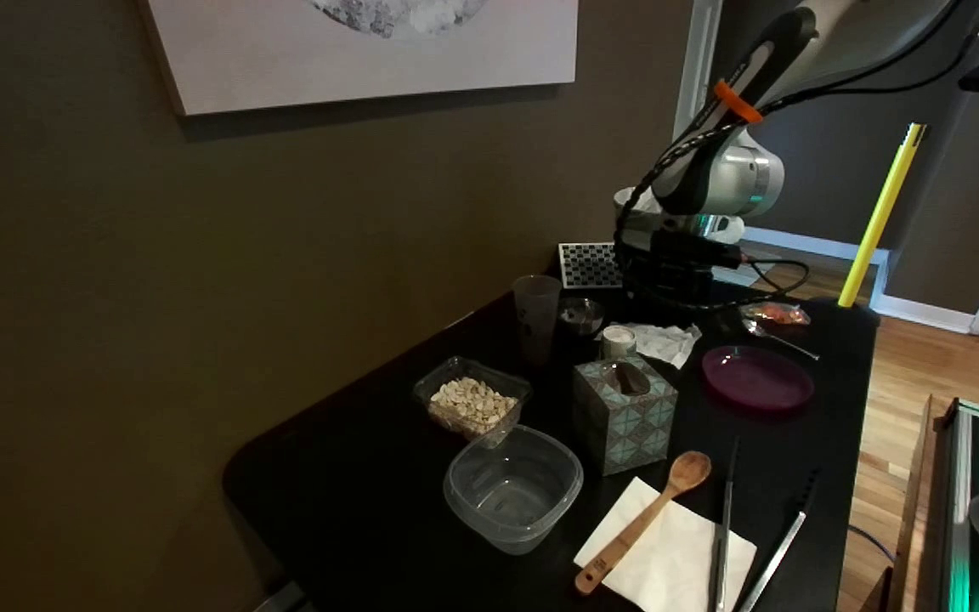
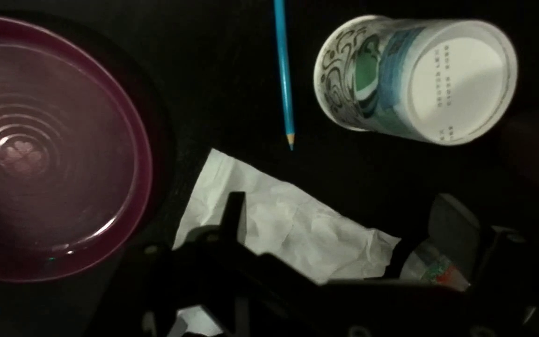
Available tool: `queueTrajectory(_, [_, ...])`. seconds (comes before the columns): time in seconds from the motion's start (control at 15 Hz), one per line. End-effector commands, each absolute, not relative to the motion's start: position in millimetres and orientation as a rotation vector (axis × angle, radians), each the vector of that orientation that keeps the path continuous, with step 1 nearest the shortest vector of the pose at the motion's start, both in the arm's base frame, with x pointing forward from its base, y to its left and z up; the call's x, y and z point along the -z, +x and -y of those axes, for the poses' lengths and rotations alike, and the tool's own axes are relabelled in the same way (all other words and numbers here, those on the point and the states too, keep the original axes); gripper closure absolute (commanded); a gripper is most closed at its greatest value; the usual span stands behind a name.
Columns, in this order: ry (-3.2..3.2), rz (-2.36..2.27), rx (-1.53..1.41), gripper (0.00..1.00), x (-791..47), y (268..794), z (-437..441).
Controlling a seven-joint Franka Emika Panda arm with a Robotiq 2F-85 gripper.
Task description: Set the cup straight
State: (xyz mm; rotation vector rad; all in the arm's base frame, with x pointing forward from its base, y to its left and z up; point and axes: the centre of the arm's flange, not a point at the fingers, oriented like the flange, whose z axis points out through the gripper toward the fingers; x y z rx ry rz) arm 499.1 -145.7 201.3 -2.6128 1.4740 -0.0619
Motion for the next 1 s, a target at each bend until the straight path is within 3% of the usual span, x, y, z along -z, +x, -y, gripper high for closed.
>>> queueTrajectory(0.0, [-2.561,-1.48,0.015,0.0,-179,527,144])
queueTrajectory(0.93, [-2.467,-1.413,-0.294,0.0,-152,559,133])
